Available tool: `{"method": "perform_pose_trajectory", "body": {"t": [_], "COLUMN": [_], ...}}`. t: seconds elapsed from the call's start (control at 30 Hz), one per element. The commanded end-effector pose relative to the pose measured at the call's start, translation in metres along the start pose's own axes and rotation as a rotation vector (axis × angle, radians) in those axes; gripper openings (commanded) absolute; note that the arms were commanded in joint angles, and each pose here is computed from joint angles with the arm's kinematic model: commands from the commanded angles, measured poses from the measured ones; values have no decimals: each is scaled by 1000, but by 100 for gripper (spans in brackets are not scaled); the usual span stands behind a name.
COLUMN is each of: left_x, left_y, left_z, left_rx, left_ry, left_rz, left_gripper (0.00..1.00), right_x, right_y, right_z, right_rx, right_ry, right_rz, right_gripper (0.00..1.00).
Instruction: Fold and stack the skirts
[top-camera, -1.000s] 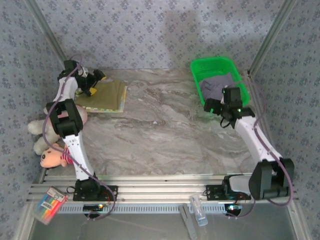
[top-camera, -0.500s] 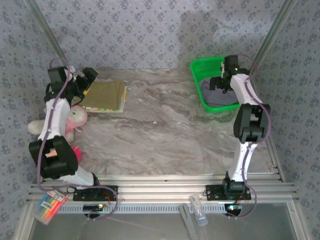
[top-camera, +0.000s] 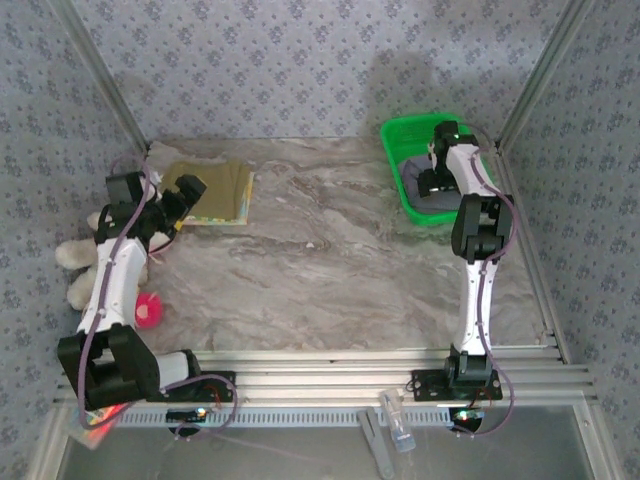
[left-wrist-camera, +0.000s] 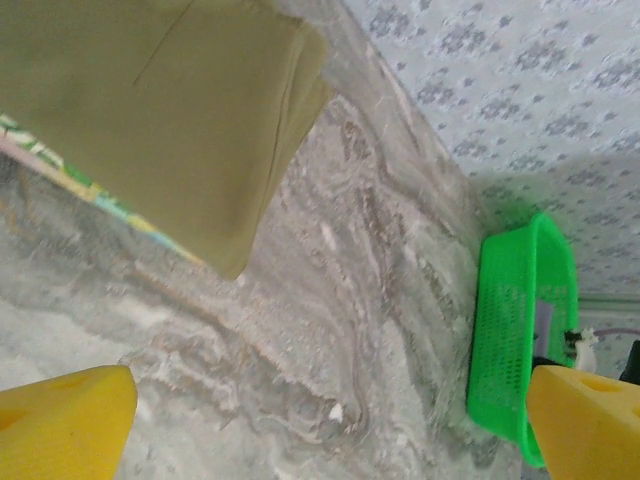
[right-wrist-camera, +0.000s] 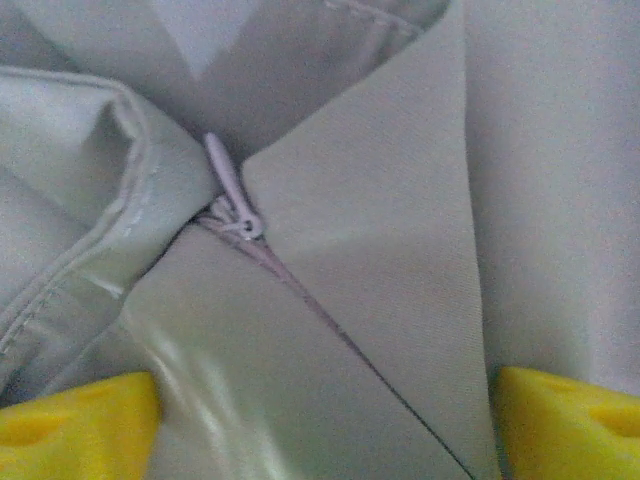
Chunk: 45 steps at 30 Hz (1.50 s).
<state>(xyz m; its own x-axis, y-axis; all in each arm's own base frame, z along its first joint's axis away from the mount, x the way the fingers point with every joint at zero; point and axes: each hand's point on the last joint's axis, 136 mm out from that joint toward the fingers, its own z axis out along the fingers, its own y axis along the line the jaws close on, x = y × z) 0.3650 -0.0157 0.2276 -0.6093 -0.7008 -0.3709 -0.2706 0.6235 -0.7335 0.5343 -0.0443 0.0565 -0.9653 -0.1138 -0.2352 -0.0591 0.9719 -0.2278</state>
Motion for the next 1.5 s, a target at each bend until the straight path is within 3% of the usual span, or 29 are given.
{"method": "perform_pose_trajectory", "body": {"t": [0.0, 0.2, 0.33, 0.77, 1.0, 1.23, 1.47], "left_x": [21, 36, 41, 56, 59, 63, 71], "left_y": [13, 21, 23, 15, 10, -1, -8], "left_z": [-5, -7, -7, 0, 2, 6, 11], "left_rx": [-42, -58, -58, -34, -14, 16, 30], "left_ry": [57, 94, 106, 155, 174, 206, 233], "left_rz": [26, 26, 30, 64, 76, 98, 121], "left_gripper": [100, 100, 100, 100, 100, 100, 100], "right_x": [9, -4, -7, -6, -6, 5, 22], "right_y": [-7, -12, -11, -29, -29, -16, 37], "right_z": [2, -34, -74, -232, -299, -342, -376], "right_rx": [37, 33, -16, -125, -188, -343, -506], "right_ry": [19, -118, -244, -668, -814, -906, -981], "right_rz": [29, 85, 135, 330, 381, 446, 363], "right_gripper": [68, 17, 0, 0, 0, 0, 0]}}
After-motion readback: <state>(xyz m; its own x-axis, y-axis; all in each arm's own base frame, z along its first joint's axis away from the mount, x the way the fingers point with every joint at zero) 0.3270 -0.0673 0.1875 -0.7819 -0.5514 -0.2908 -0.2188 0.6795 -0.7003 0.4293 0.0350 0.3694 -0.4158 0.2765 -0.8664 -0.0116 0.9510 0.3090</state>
